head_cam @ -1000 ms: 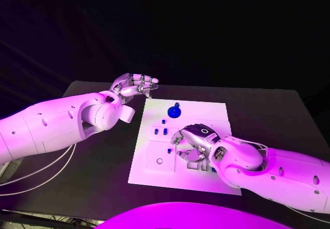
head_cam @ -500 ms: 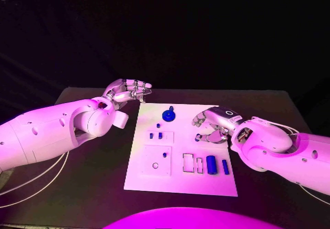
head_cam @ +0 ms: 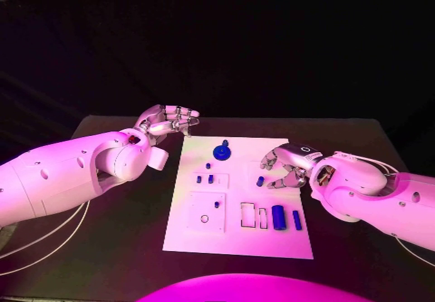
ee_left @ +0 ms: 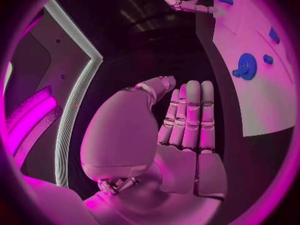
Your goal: Assemble the parts on the task board
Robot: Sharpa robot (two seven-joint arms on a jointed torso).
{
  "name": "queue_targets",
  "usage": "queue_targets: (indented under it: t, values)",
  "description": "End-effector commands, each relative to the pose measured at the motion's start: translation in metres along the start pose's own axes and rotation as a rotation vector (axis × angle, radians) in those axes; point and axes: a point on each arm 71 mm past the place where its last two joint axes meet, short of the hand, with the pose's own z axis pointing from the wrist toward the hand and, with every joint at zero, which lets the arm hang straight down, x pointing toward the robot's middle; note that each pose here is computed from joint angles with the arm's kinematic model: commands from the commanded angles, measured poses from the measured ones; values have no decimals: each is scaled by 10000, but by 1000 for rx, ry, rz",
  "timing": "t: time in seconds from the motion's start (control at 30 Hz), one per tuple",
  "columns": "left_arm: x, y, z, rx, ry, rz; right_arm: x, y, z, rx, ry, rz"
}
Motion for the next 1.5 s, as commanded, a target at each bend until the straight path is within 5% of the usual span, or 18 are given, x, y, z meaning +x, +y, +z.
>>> queue_targets:
  t: [0.03, 1.5]
  values:
    - [20, -12, 2, 7, 21, 0, 60, 15, 18, -5, 56, -2]
    - [3, -8, -9, -1, 26, 8, 169, 133, 134, -30, 32, 42]
